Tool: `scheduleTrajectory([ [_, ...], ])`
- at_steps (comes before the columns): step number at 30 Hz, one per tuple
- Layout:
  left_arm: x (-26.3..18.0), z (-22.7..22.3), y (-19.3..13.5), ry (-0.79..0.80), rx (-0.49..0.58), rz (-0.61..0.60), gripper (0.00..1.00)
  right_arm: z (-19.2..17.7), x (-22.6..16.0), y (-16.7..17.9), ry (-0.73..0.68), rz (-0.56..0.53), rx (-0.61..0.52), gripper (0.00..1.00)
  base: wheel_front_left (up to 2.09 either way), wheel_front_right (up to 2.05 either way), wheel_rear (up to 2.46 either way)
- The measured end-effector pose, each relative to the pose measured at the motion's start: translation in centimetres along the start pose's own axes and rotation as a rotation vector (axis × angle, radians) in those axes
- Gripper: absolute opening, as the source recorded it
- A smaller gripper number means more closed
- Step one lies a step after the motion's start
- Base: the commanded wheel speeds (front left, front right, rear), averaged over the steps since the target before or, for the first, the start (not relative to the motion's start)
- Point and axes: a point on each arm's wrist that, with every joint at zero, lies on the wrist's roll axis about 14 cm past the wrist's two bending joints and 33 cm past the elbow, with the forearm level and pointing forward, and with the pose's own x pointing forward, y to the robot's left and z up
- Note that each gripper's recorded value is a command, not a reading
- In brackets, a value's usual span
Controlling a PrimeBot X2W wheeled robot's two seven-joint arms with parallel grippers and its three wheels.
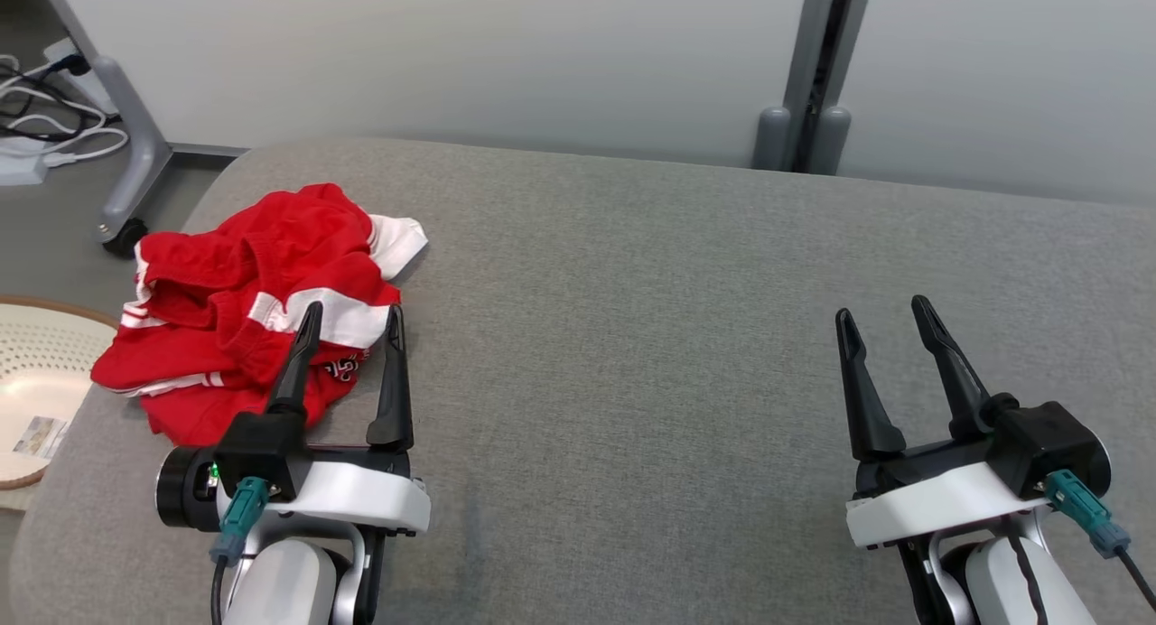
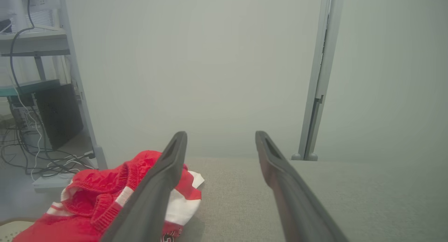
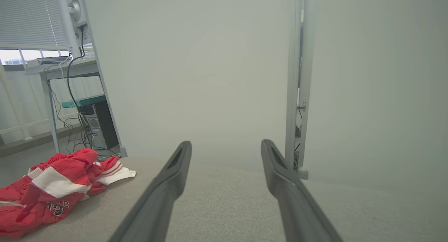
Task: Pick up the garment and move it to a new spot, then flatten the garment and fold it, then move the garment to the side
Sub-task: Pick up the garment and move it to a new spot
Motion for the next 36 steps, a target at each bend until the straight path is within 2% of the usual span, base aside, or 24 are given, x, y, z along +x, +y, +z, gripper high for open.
scheduleTrajectory([
  [11, -1.7, 0.7, 3.5, -0.011, 0.011, 0.115, 1.0, -1.2, 1.6, 3.0, 0.016, 0.091, 0.031, 1.0, 0.0, 0.0, 0.0],
  [18, -1.9, 0.6, 4.3, -0.005, 0.019, 0.138, 1.0, -2.0, 2.0, 3.6, 0.032, 0.11, 0.046, 1.0, 0.0, 0.0, 0.0],
  [26, -1.1, -0.6, 4.4, 0.026, 0.029, 0.152, 1.0, -2.7, 2.4, 2.8, 0.043, 0.101, 0.048, 1.0, 0.0, 0.0, 0.0],
  [36, 2.6, -3.8, 4.7, 0.105, 0.031, 0.175, 1.0, -4.6, 3.0, 0.3, 0.074, 0.07, 0.043, 1.0, 0.0, 0.0, 0.0],
])
